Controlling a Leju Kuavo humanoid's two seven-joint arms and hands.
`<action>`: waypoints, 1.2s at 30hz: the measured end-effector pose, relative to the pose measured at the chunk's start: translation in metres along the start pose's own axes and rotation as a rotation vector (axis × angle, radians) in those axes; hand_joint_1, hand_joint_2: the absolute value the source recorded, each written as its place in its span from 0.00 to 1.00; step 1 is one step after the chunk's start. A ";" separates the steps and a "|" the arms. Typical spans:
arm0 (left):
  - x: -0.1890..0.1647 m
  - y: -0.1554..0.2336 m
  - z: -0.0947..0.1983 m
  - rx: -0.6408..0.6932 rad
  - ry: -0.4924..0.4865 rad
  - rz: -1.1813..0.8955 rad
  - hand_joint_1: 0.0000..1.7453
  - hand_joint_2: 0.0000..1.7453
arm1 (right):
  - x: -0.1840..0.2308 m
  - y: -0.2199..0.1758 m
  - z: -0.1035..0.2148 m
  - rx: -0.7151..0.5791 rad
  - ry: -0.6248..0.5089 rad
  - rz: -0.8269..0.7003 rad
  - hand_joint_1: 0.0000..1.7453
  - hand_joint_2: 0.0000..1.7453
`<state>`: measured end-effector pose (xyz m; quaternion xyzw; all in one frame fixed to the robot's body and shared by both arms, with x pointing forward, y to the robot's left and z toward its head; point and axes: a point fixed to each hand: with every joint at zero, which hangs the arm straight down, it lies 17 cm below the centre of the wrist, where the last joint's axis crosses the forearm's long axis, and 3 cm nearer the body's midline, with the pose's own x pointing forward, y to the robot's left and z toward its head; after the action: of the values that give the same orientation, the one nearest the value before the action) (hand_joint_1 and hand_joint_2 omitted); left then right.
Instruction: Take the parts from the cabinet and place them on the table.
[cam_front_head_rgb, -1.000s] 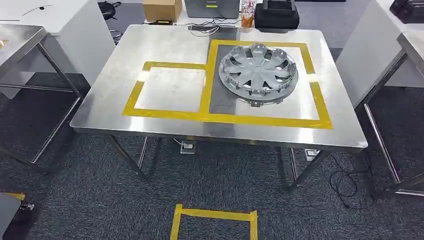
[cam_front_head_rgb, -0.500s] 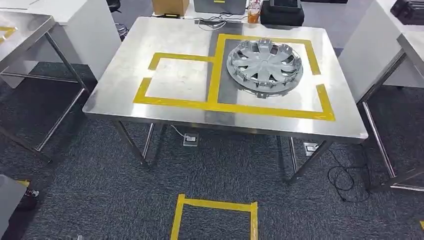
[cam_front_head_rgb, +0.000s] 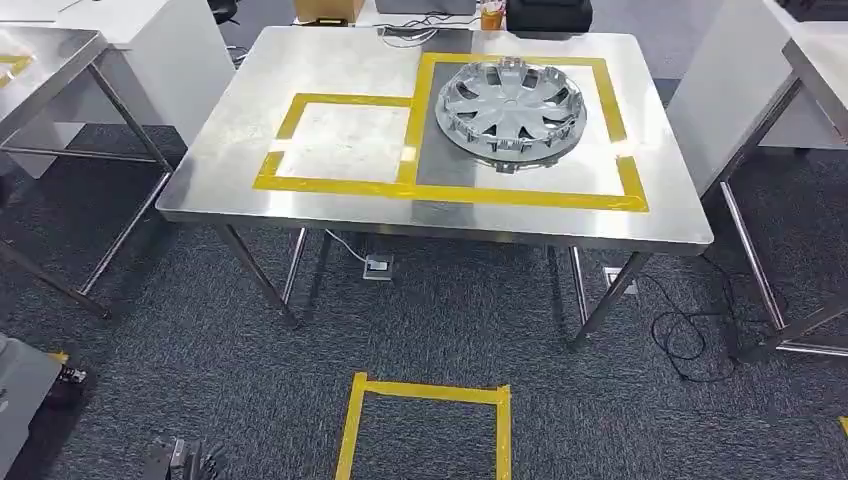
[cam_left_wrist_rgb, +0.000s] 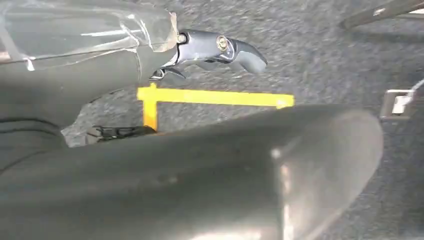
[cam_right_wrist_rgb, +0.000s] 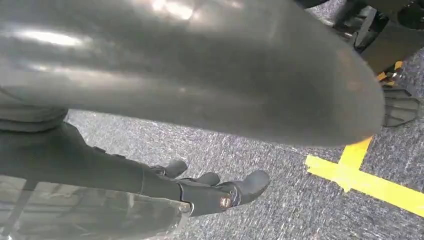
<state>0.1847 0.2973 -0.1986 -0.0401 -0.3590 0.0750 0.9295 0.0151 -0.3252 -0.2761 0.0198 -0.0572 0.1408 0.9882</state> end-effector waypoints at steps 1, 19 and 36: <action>-0.004 -0.002 0.000 -0.003 0.009 0.000 0.00 0.00 | 0.003 -0.001 0.000 -0.005 -0.007 -0.004 0.00 0.00; -0.006 -0.027 -0.017 -0.018 0.050 -0.036 0.00 0.00 | 0.007 0.012 -0.003 -0.049 -0.046 -0.102 0.00 0.00; -0.114 -0.034 0.018 -0.003 0.320 -0.048 0.00 0.00 | 0.071 0.009 -0.004 -0.102 -0.179 -0.190 0.00 0.00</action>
<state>0.0933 0.2455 -0.2563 -0.0443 -0.2072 0.0451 0.9762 0.0803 -0.2966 -0.2710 -0.0127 -0.1499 0.0411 0.9878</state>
